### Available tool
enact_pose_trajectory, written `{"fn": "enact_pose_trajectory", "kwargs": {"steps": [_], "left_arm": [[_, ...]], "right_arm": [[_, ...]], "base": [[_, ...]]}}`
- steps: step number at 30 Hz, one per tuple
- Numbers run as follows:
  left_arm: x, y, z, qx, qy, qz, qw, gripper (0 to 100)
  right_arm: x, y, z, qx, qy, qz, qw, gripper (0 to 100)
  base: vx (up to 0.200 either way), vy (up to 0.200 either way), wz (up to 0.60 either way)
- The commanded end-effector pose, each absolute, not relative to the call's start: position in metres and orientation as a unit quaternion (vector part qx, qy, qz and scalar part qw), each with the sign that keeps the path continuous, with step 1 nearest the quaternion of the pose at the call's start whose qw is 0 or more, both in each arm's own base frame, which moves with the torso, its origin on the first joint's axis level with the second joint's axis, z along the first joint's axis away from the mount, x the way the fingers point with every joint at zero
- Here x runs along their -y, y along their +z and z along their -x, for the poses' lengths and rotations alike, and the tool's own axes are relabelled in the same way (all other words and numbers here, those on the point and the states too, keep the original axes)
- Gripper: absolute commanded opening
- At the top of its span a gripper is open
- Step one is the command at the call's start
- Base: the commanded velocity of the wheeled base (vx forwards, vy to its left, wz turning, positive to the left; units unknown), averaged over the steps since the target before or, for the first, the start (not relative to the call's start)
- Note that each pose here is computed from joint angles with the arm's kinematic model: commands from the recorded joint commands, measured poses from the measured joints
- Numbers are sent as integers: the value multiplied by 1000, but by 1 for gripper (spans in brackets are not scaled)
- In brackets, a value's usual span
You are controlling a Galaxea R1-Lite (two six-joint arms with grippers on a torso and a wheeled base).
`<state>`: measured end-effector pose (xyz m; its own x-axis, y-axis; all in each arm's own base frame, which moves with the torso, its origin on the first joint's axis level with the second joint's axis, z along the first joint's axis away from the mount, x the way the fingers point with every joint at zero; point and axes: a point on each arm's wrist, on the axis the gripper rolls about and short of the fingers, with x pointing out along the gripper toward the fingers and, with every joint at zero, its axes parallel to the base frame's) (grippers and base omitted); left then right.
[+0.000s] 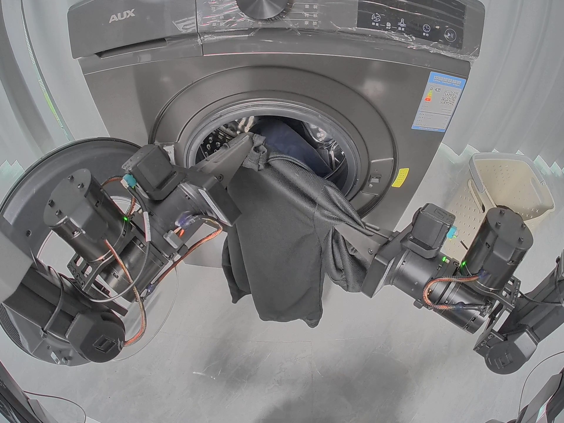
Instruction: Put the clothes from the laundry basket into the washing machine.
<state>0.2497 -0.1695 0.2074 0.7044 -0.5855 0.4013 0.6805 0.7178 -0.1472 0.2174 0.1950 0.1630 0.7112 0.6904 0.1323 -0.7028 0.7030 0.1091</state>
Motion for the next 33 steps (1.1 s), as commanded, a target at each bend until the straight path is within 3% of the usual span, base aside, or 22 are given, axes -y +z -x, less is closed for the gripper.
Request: {"fn": "enact_pose_trajectory", "kwargs": {"steps": [1, 9, 16, 22, 27, 33], "left_arm": [[170, 209, -248, 168, -350, 144, 910, 0], [170, 213, -246, 176, -351, 145, 908, 0], [169, 217, -244, 183, -352, 141, 907, 0], [167, 220, -242, 187, -354, 143, 905, 0], [167, 220, -242, 188, -354, 142, 905, 0], [168, 219, -242, 185, -354, 142, 906, 0]], "right_arm": [[-198, 161, -218, 40, 381, -77, 920, 100], [-222, 141, -209, 9, 419, -64, 906, 100], [-234, 133, -227, 10, 423, -61, 904, 100], [-229, 146, -273, 60, 390, -67, 917, 100], [-234, 160, -283, 86, 402, -72, 909, 100], [-248, 154, -282, 82, 417, -72, 902, 100]], "base": [[0, 0, 0], [0, 0, 0], [0, 0, 0], [0, 0, 0], [0, 0, 0], [0, 0, 0]]}}
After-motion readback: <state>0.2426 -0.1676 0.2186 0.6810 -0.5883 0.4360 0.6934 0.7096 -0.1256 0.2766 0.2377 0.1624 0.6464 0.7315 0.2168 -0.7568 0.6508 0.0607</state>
